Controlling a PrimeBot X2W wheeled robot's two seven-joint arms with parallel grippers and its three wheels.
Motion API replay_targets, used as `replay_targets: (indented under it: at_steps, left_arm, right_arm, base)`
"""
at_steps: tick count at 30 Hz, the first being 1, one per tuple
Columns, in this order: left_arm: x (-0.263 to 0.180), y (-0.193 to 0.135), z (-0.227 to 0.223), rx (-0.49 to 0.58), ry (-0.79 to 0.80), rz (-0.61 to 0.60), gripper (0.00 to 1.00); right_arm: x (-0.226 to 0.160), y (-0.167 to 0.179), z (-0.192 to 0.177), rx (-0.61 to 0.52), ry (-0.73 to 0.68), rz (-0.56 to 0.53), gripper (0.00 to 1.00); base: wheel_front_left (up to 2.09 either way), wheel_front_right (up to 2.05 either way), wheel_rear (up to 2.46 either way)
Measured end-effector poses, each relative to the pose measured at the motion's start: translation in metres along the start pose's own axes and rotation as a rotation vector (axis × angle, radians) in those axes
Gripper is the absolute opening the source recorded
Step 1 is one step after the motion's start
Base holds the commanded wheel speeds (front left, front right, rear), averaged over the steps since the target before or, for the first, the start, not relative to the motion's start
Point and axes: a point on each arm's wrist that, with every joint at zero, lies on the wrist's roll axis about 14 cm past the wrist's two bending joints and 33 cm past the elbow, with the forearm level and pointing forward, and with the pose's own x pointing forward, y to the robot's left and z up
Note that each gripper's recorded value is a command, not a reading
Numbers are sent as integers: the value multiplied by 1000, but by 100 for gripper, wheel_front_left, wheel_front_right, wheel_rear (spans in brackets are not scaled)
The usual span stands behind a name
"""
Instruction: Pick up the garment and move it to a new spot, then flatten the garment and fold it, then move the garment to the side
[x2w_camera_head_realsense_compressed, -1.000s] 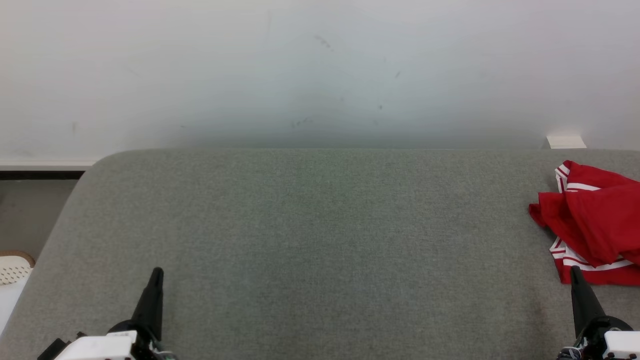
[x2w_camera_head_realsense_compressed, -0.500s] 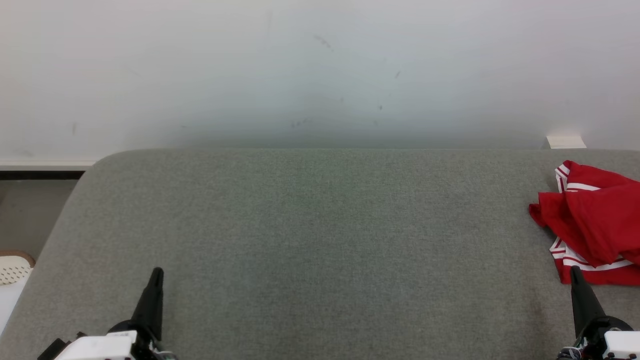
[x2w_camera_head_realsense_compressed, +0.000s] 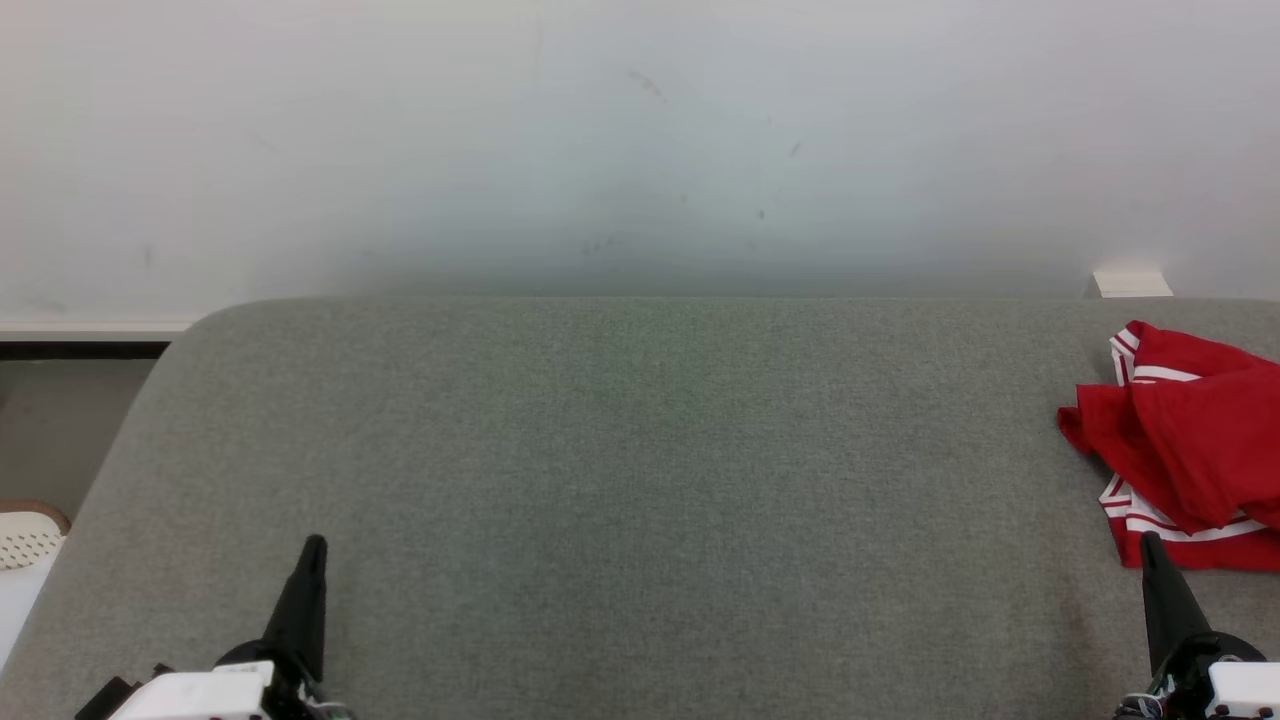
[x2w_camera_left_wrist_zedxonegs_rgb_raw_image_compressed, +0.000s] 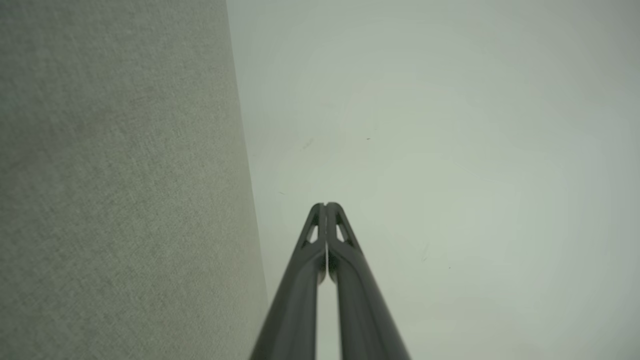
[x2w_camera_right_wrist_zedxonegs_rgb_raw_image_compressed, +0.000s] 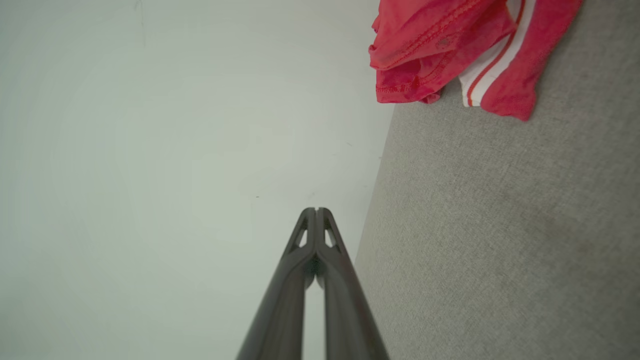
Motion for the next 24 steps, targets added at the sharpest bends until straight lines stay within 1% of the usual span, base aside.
replay_targets:
  at_steps: [24]
  left_arm:
    - [0,0,0,0,0,0,0]
  right_arm:
    - [0,0,0,0,0,0,0]
  base:
    - [0,0,0]
